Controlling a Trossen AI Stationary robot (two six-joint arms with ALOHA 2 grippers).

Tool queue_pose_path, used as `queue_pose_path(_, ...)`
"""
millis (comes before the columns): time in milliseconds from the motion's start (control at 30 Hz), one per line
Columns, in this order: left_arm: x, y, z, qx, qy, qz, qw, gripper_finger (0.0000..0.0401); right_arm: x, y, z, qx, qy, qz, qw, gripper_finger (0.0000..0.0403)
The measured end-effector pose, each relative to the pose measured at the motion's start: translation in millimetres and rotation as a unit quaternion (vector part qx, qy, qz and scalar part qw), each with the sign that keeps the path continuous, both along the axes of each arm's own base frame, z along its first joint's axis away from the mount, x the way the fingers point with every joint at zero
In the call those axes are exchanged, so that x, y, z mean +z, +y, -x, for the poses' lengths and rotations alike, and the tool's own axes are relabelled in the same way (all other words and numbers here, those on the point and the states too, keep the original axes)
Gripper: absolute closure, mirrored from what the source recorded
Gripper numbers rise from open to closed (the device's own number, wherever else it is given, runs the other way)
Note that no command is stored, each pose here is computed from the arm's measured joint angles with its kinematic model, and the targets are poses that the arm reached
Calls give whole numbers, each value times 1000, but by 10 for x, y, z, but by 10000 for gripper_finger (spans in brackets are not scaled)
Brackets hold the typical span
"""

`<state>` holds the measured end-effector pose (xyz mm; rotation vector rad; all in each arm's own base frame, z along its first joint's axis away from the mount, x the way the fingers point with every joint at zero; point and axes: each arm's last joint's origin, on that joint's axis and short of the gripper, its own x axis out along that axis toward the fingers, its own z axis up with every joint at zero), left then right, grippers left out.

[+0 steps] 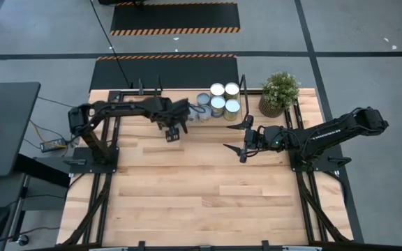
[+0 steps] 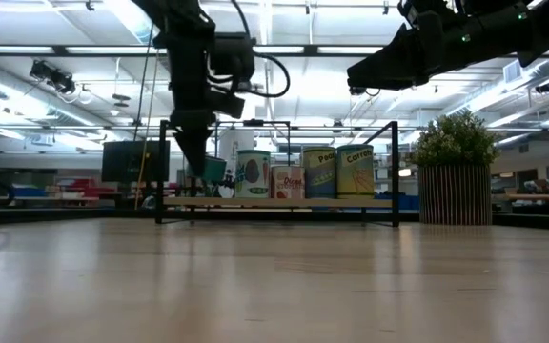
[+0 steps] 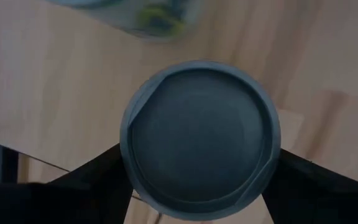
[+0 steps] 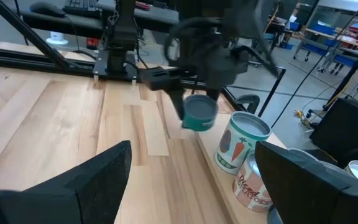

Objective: Pick and place cans onto a shelf
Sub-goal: Put the green tuna can on the shelf

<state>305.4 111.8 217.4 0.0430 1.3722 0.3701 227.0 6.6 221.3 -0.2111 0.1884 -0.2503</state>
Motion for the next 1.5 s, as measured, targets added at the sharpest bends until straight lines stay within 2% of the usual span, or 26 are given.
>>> queue_pose_path(233,-40,250,-16,74,-50,8,996,110,4,0,-1,0,-2,0,1000,54)
queue_pose_path(333,-118,315,-2,93,-42,24,994,110,4,-1,-1,0,-2,0,1000,54)
queue_pose_path(433,-198,340,5,88,-18,28,996,110,5,0,-1,0,-3,0,1000,54)
queue_pose_path(633,-237,347,-14,76,-13,28,997,110,5,0,-1,0,-3,0,1000,54)
queue_pose_path(800,-235,362,-1,87,-1,0,996,91,5,-1,-1,0,-3,0,1000,54)
queue_pose_path(933,-234,364,-4,85,-2,-1,996,86,5,0,-1,0,-3,0,1000,54)
queue_pose_path(1200,-239,337,-11,47,-2,27,999,83,5,0,-1,0,-3,0,1000,54)
queue_pose_path(1500,-240,343,-8,46,-3,30,998,83,5,0,-1,0,-3,0,1000,54)
